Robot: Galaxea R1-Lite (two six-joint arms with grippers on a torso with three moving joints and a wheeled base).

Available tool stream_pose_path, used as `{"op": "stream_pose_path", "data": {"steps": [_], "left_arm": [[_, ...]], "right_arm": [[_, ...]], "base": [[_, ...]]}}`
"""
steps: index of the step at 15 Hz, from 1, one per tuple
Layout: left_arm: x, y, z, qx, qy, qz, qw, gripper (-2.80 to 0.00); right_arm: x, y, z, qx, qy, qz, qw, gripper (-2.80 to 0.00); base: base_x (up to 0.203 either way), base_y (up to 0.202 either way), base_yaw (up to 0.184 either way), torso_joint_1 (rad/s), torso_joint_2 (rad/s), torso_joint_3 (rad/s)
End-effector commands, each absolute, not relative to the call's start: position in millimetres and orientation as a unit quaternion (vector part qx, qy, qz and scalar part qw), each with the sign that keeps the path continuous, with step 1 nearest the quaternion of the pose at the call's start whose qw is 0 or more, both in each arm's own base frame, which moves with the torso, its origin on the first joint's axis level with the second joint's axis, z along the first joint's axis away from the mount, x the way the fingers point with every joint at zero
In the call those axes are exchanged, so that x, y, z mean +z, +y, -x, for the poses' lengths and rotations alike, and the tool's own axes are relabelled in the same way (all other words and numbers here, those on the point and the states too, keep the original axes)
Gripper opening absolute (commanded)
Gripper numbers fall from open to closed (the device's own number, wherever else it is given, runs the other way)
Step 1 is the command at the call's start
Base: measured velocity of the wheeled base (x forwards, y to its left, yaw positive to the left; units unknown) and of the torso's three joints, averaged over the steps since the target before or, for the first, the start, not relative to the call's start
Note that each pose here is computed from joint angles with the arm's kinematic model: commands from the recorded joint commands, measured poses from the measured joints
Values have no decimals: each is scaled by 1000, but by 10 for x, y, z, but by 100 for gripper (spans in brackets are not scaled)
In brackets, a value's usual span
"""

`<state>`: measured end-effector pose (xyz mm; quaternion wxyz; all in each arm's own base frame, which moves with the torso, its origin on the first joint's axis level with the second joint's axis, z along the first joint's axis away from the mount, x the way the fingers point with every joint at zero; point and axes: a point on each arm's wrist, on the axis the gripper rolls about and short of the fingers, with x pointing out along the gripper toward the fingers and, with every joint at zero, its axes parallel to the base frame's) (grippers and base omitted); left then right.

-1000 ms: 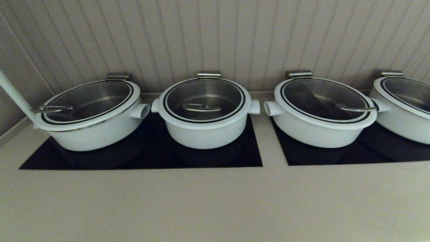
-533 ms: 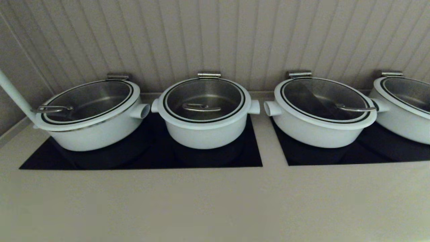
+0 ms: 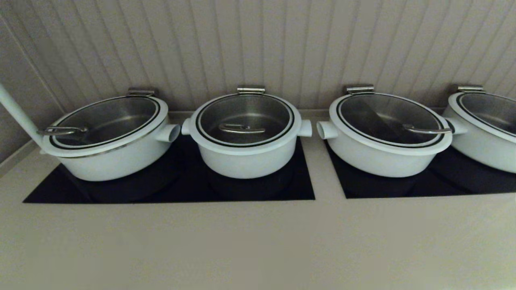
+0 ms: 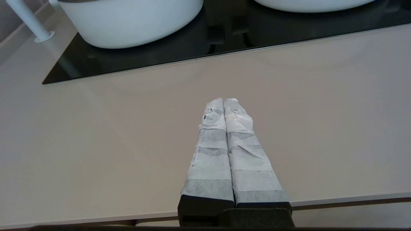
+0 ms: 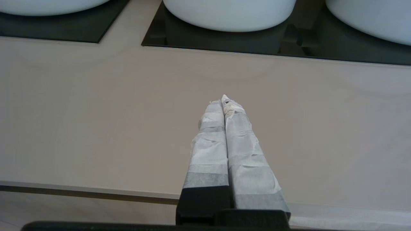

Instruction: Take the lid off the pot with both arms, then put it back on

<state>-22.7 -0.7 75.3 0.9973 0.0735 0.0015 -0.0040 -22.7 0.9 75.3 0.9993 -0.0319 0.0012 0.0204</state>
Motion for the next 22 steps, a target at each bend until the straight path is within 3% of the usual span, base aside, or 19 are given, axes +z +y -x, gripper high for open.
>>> {"op": "stream_pose_path", "data": {"steps": [1, 22], "left_arm": [[752, -7, 228, -3, 1, -72, 997, -280], [752, -4, 228, 2, 2, -19, 1000, -280]], "right_arm": [[754, 9, 227, 21, 1, 32, 999, -280], [754, 6, 227, 15, 1, 24, 1000, -280]], "base": [[0, 0, 0, 0, 0, 0], [0, 0, 0, 0, 0, 0]]}}
